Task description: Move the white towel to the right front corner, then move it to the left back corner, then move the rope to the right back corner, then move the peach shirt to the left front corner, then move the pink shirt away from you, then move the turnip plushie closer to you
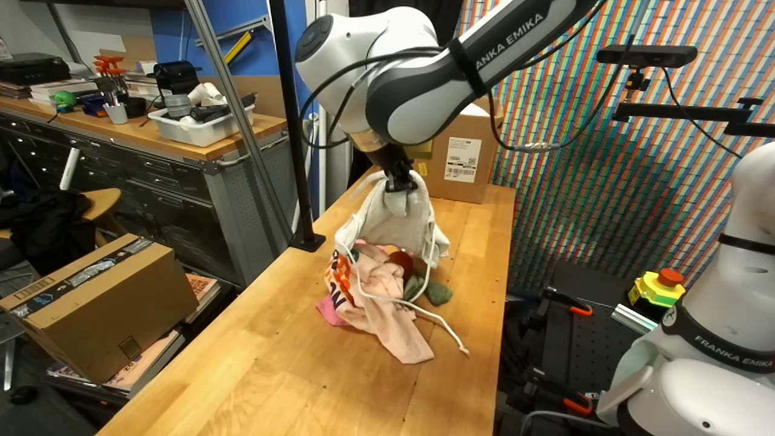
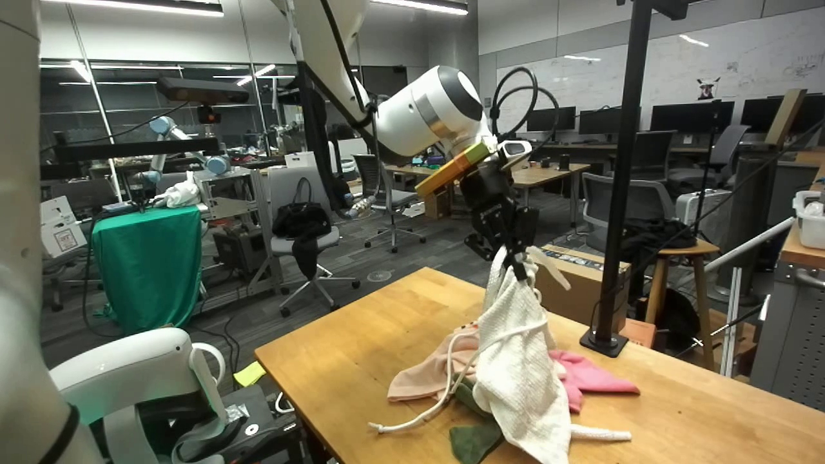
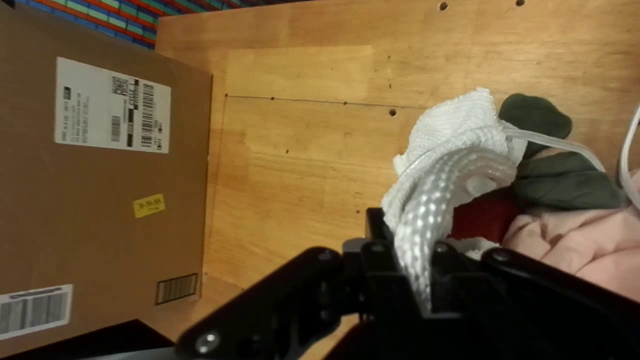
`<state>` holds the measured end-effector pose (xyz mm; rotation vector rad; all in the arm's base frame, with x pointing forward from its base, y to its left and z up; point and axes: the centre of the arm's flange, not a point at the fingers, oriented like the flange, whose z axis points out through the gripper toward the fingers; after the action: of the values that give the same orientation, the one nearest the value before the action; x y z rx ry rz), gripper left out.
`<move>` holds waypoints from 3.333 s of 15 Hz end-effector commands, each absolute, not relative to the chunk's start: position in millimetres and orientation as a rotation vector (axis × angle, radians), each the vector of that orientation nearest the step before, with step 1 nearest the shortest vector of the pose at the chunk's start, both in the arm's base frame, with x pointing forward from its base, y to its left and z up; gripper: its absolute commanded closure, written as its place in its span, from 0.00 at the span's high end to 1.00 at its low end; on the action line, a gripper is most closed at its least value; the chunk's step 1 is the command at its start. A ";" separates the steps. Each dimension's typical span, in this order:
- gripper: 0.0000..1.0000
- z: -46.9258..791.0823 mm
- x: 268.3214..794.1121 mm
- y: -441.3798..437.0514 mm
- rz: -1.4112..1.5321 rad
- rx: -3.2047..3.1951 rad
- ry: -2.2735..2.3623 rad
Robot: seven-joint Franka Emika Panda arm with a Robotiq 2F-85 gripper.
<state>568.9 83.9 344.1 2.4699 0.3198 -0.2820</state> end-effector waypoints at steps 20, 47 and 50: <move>0.08 592.7 610.7 -21.9 0.399 2.422 -0.895; 0.07 400.1 607.6 -267.0 -0.029 1.916 -1.426; 0.08 386.9 604.2 -270.0 -0.065 1.904 -1.397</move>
<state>600.6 -265.0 388.5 1.9340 -1.4041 -0.0421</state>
